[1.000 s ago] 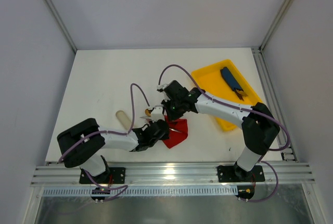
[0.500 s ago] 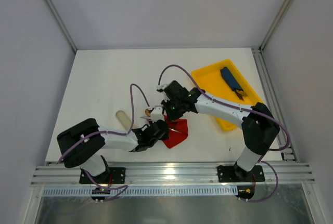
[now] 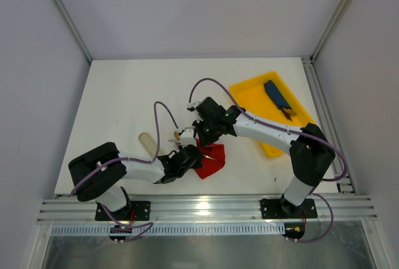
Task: Place the utensils on the paper napkin and roll it up
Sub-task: Roll the napkin at the center of the board.
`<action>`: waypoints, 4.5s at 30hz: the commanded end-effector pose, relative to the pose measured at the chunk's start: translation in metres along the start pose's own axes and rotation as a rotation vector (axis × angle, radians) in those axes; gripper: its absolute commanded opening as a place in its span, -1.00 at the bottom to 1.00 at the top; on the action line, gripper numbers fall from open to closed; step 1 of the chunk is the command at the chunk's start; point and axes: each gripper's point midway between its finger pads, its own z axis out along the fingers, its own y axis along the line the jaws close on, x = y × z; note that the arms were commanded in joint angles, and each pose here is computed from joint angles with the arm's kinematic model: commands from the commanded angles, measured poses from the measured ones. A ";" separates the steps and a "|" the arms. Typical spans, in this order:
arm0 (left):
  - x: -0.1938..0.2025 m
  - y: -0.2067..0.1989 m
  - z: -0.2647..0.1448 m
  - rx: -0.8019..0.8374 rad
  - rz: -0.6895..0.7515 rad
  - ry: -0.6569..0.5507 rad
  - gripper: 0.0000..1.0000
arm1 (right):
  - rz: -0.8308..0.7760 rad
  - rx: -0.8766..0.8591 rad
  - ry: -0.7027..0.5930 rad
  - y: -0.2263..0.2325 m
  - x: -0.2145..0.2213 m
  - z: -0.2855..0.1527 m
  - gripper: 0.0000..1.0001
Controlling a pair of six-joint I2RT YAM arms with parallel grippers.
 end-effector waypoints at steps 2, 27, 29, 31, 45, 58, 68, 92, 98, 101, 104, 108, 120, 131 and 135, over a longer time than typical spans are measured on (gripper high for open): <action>-0.023 -0.024 -0.004 0.086 -0.006 -0.096 -1.00 | -0.050 -0.078 -0.076 0.025 -0.024 -0.004 -0.92; -0.024 -0.013 0.010 0.044 0.021 -0.157 -1.00 | -0.048 -0.083 -0.073 0.028 -0.029 -0.004 -0.92; -0.024 -0.013 0.007 0.047 0.019 -0.158 -1.00 | -0.049 -0.081 -0.072 0.028 -0.029 -0.003 -0.92; -0.025 -0.011 0.003 0.048 0.013 -0.159 -1.00 | -0.049 -0.079 -0.071 0.027 -0.029 -0.003 -0.93; -0.056 -0.006 -0.054 -0.021 -0.014 -0.176 -0.99 | -0.045 -0.083 -0.044 0.024 -0.012 0.004 -0.92; -0.075 0.039 -0.078 -0.295 -0.018 -0.200 -1.00 | -0.039 -0.081 -0.010 0.021 0.008 0.017 -0.92; -0.077 0.036 -0.075 -0.271 -0.020 -0.225 -0.99 | -0.016 -0.108 0.025 0.020 0.026 0.033 -0.92; -0.058 0.022 -0.024 -0.171 0.014 -0.231 -1.00 | 0.026 -0.124 0.060 0.021 0.037 0.047 -0.92; -0.055 0.025 -0.014 -0.170 0.019 -0.228 -1.00 | 0.025 -0.121 0.062 0.020 0.039 0.046 -0.92; -0.056 0.026 -0.013 -0.164 0.014 -0.236 -1.00 | 0.025 -0.121 0.064 0.020 0.039 0.046 -0.92; -0.055 0.024 -0.011 -0.146 0.009 -0.231 -1.00 | 0.023 -0.122 0.064 0.020 0.039 0.046 -0.92; -0.053 0.024 -0.005 -0.140 0.009 -0.220 -1.00 | 0.019 -0.117 0.063 0.019 0.039 0.046 -0.92; -0.037 0.030 0.000 -0.136 -0.014 -0.160 -1.00 | 0.017 -0.115 0.060 0.019 0.037 0.044 -0.91; -0.028 0.039 -0.006 -0.147 -0.032 -0.132 -1.00 | 0.031 -0.097 0.024 0.016 0.031 0.033 -0.54; -0.027 0.040 -0.006 -0.147 -0.031 -0.128 -1.00 | 0.047 -0.079 -0.002 0.008 0.027 0.022 -0.48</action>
